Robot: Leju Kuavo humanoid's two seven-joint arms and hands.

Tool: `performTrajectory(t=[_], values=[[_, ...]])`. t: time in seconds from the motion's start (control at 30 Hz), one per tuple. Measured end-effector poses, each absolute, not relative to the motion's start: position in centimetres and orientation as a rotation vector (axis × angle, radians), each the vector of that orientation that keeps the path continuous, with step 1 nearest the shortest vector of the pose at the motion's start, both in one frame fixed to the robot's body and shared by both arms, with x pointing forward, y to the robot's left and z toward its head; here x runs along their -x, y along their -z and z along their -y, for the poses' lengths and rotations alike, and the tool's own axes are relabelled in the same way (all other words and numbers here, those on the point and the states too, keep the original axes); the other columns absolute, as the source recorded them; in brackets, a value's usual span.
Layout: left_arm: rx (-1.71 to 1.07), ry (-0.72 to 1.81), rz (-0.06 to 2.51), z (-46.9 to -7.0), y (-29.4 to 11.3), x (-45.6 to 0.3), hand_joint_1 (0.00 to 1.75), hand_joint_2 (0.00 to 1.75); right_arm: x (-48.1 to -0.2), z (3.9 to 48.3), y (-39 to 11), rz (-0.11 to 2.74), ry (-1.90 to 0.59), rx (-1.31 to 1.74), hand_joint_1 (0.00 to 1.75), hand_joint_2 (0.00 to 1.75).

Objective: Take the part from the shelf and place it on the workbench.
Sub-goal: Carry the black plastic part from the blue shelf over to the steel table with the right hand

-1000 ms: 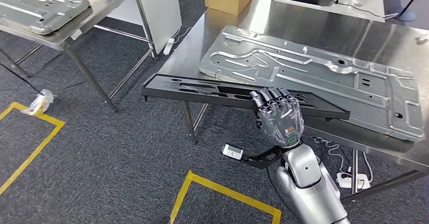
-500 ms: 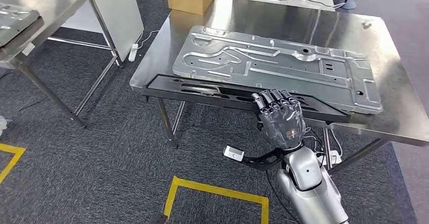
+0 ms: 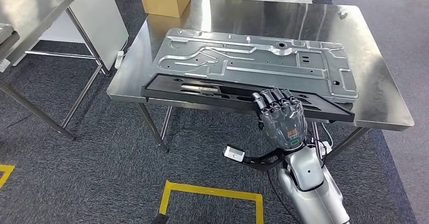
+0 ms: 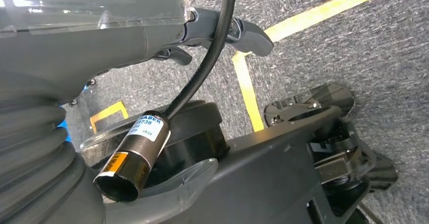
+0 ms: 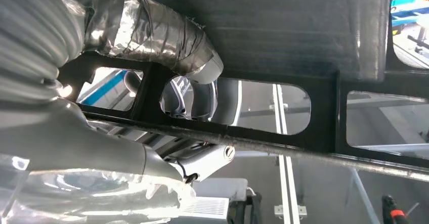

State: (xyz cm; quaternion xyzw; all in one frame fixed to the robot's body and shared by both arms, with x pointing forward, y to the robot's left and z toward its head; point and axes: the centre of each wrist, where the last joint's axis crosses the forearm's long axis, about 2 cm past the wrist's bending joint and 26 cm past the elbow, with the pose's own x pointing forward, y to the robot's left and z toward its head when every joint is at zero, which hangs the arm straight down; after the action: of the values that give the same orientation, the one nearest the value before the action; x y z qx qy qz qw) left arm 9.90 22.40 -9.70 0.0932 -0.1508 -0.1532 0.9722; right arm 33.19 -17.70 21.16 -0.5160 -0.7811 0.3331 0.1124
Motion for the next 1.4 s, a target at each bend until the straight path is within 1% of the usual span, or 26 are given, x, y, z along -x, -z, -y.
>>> performTrajectory(t=[0.37, 1.4], values=[[-0.190, 0.290, 0.271, -22.4, 9.7, -9.7, 0.00, 1.75, -33.3, 17.5, -20.7, 2.279, -0.991, 1.492, 1.75, 1.75], [-0.178, 0.295, 0.277, -22.4, 9.8, -9.3, 0.00, 1.75, -33.3, 16.1, -19.8, 2.269, -1.007, 1.424, 1.75, 1.75]])
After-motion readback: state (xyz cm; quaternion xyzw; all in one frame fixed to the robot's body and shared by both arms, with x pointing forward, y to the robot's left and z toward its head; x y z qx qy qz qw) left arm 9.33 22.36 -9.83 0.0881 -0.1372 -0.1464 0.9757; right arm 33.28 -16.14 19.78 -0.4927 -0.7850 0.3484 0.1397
